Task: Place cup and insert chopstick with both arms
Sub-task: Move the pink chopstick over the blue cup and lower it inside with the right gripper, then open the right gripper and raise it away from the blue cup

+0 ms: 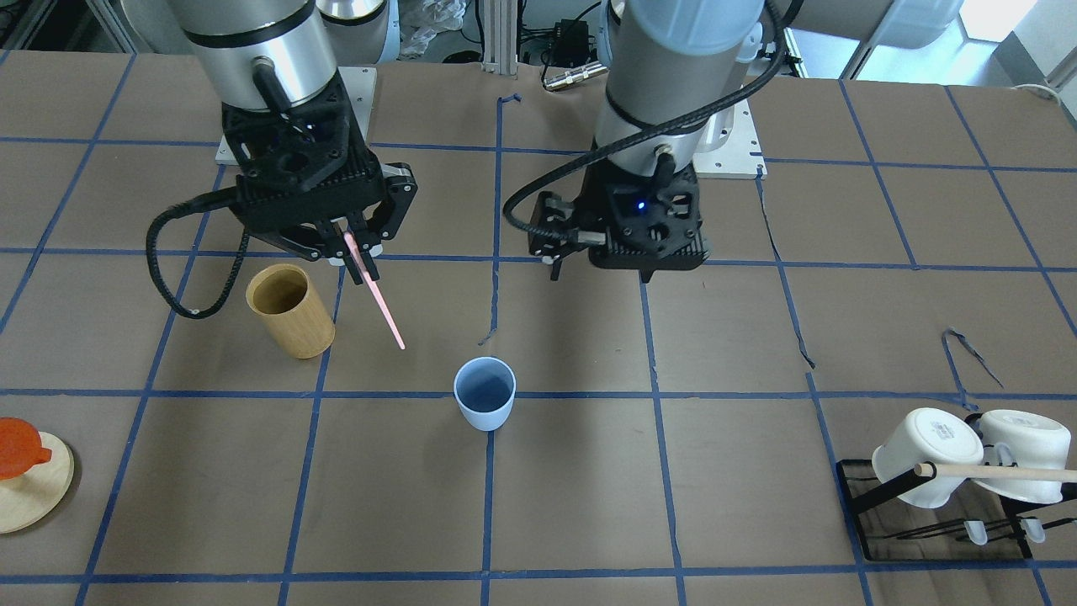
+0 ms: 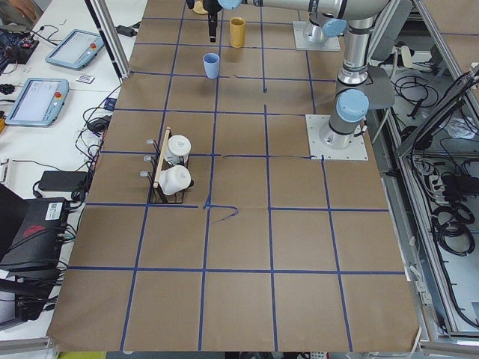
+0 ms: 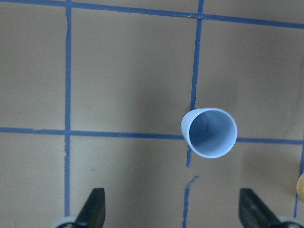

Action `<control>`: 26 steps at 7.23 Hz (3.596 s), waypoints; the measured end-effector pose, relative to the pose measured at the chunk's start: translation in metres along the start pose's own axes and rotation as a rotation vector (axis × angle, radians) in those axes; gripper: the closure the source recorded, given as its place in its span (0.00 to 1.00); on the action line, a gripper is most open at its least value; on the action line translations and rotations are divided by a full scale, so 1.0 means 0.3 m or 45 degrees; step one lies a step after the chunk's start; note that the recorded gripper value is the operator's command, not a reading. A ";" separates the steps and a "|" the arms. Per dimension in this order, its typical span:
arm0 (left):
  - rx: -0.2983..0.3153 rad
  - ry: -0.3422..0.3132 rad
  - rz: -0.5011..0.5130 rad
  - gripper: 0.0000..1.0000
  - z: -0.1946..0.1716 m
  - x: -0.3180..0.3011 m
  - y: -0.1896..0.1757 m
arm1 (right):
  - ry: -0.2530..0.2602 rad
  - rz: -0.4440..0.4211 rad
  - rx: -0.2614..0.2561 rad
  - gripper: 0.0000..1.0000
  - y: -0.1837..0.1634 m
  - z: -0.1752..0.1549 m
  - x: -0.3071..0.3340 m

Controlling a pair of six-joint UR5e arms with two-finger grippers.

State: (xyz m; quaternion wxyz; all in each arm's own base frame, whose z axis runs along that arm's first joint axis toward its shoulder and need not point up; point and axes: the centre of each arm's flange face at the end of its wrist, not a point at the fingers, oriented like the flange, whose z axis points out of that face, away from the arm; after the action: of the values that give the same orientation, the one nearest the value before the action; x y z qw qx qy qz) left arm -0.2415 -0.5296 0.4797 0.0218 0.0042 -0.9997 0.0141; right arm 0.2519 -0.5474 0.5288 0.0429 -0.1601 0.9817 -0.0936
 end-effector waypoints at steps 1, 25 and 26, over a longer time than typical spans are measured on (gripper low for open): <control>-0.013 -0.053 0.074 0.00 -0.043 -0.107 0.050 | -0.002 0.008 0.018 1.00 -0.001 0.024 -0.026; 0.107 -0.036 0.036 0.00 -0.156 -0.327 0.068 | 0.070 0.324 -0.129 0.00 0.003 0.183 0.290; 0.108 -0.036 0.033 0.00 -0.158 -0.326 0.072 | 0.075 0.326 -0.166 0.00 0.089 0.151 0.357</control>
State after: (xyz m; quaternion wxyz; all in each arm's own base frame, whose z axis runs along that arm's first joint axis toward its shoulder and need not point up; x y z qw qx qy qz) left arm -0.1419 -0.5060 0.5223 0.0072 -0.0079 -0.9983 0.0568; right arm 0.1477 -0.5648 0.4734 0.0153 -0.0333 0.9989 -0.0279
